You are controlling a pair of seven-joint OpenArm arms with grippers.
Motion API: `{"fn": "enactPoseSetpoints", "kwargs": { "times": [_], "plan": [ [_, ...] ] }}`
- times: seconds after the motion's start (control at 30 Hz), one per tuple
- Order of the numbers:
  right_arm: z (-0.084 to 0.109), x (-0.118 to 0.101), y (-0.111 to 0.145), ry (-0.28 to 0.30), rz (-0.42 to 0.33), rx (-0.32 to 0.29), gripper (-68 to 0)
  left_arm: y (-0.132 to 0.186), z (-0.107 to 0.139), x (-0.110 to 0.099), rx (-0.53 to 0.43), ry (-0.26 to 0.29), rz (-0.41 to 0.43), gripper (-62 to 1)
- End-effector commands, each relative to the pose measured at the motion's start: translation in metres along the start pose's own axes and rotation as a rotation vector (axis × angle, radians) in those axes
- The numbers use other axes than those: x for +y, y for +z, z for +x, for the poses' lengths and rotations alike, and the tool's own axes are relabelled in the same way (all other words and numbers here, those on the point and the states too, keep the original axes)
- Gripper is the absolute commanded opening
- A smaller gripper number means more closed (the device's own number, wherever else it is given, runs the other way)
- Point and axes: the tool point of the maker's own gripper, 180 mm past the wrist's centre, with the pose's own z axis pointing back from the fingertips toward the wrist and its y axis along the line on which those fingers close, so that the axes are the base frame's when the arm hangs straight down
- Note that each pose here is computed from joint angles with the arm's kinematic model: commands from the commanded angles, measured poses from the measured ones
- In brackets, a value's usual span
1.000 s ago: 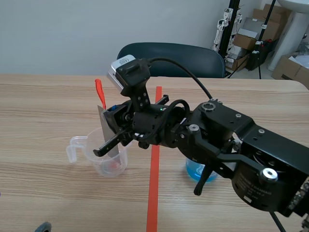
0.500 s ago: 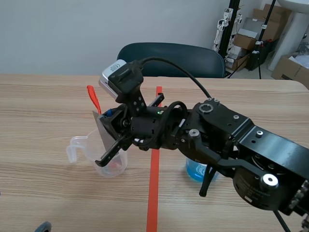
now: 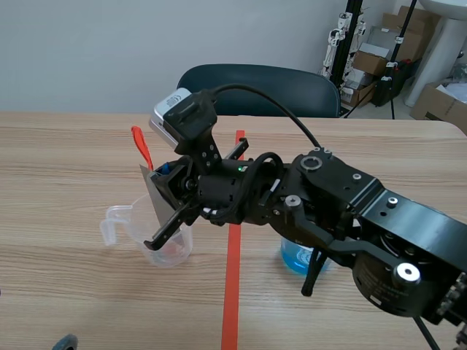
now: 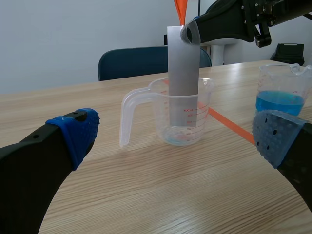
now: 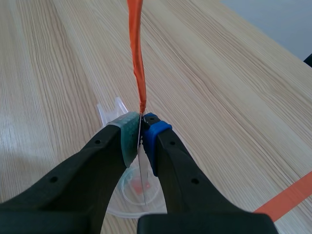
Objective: Do the redox reaction experiment. lift the metal plate out of the left beaker
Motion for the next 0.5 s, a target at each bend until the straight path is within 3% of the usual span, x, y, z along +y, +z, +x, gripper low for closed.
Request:
{"fn": "enactPoseSetpoints", "kwargs": {
  "times": [0.0,0.2,0.47],
  "plan": [
    [0.03,-0.002,0.002,0.037,0.006,-0.078,-67.1,0.004,0.005,0.001,-0.01,-0.005,-0.004,1.4],
    [0.061,0.007,0.014,0.088,0.031,-0.126,-67.1,0.003,0.005,0.001,-0.01,-0.005,-0.004,1.4],
    [0.08,0.011,0.029,0.051,0.054,-0.144,-67.1,0.003,0.005,0.001,-0.01,-0.005,-0.004,1.4]
  ]
}}
